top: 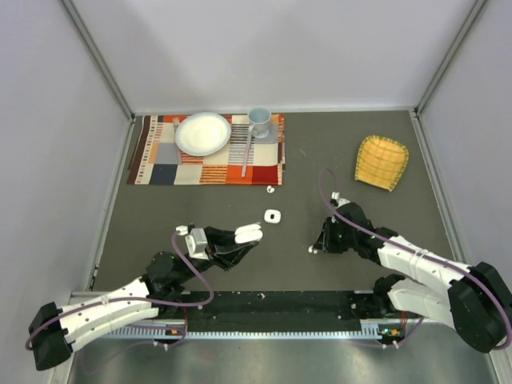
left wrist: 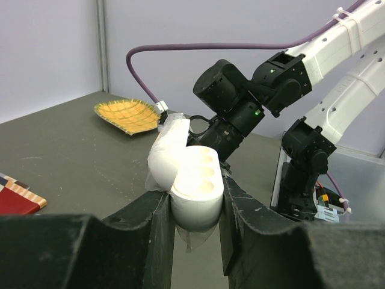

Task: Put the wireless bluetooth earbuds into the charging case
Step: Pick up the right earbud from the center of the board.

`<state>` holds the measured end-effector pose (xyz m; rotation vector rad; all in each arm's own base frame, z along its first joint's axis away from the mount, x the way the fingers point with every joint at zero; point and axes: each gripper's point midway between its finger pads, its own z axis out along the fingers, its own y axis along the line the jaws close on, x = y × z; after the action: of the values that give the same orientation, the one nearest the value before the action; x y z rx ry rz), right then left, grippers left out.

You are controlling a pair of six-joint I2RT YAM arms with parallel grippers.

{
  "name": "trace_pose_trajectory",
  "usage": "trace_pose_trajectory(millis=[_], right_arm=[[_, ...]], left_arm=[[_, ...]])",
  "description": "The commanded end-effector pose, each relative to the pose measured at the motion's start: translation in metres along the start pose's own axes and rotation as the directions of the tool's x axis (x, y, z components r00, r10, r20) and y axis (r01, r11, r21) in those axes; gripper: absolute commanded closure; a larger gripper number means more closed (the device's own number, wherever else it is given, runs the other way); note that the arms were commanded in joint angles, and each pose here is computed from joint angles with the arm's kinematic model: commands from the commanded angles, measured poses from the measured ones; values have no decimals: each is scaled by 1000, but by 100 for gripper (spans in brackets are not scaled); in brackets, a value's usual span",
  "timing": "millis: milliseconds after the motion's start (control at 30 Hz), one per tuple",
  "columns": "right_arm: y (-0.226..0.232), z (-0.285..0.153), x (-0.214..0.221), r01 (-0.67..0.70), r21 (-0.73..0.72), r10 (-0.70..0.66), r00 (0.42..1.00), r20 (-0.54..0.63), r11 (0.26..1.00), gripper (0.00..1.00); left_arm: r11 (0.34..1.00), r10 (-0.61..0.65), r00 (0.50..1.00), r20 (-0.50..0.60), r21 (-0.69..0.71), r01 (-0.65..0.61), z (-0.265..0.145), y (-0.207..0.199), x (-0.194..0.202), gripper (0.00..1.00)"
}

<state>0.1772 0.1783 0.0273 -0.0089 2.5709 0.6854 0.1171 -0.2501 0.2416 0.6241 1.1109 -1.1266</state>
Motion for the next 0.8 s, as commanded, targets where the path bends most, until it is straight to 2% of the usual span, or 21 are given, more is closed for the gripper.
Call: trace_pose_trajectory(millis=[0, 600, 700, 767], right_arm=[[9, -1, 0, 46, -49, -46, 999, 13, 998, 81], [15, 7, 8, 69, -65, -71, 997, -28, 995, 82], [15, 7, 7, 68, -64, -70, 997, -25, 996, 85], [16, 7, 6, 72, -68, -73, 997, -23, 995, 91]], left_arm=[[1000, -12, 1000, 18, 14, 12, -3, -3, 0, 100], [1000, -17, 1000, 18, 17, 16, -3, -4, 0, 100], [1000, -17, 1000, 16, 20, 16, -3, -4, 0, 100], [1000, -17, 1000, 18, 19, 16, -3, -4, 0, 100]])
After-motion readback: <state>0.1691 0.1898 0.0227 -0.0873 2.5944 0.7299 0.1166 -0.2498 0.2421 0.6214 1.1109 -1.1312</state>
